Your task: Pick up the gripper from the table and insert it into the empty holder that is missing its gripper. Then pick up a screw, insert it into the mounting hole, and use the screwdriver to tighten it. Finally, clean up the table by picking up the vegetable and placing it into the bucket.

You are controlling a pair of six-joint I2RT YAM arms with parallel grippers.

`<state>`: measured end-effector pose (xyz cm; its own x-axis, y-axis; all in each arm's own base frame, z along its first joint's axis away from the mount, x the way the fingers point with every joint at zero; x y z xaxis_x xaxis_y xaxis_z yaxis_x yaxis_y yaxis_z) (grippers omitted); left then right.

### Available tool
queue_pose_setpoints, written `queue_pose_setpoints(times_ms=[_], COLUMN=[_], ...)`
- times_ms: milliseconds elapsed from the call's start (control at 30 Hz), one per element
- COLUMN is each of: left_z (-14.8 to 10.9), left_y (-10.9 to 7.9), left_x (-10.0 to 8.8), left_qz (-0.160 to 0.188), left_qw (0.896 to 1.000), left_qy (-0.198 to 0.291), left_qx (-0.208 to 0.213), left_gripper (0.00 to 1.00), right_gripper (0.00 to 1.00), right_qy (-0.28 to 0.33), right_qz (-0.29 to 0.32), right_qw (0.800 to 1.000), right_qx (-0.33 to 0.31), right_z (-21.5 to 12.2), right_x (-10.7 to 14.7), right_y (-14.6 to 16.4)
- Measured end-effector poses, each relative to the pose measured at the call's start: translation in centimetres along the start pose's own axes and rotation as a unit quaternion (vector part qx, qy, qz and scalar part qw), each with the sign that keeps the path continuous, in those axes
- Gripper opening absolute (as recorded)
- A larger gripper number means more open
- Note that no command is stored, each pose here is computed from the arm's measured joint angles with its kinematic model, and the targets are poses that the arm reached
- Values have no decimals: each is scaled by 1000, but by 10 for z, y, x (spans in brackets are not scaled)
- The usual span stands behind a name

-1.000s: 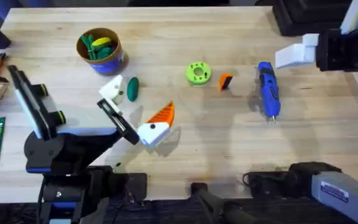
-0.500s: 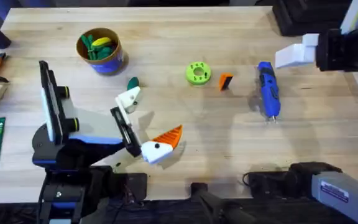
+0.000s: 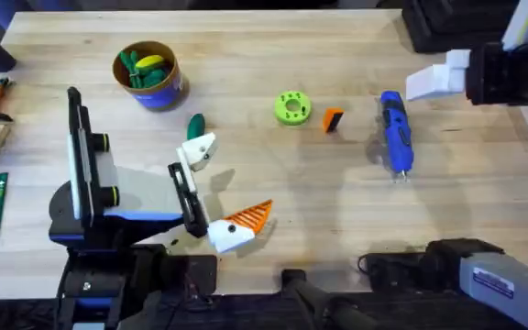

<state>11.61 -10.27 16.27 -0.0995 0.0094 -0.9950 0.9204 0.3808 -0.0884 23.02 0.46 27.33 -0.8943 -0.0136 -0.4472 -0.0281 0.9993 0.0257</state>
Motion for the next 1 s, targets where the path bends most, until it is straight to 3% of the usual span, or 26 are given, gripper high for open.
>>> queue_pose_setpoints(times_ms=[1000], left_z=[0], left_y=[0], left_x=[0], left_qz=[9], left_qw=[1000], left_qy=[0], left_qx=[2], left_gripper=[985], right_gripper=[989], right_qy=[0], right_qz=[0], right_qw=[1000], right_qx=[0], right_z=[0], right_x=[0], right_y=[0])
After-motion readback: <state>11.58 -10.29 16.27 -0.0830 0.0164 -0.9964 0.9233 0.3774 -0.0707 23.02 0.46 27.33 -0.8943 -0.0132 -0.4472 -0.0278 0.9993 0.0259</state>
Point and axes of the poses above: each hand's point on the last joint's axis, 136 mm out from that joint toward the fingers, its own z axis out along the fingers, its own y axis along the line the jaws close on, x = y × z, the point moved 6 cm from there along -z, back along the fingers, and after that the axes turned 1 degree about -z, right-handed, at the moved point
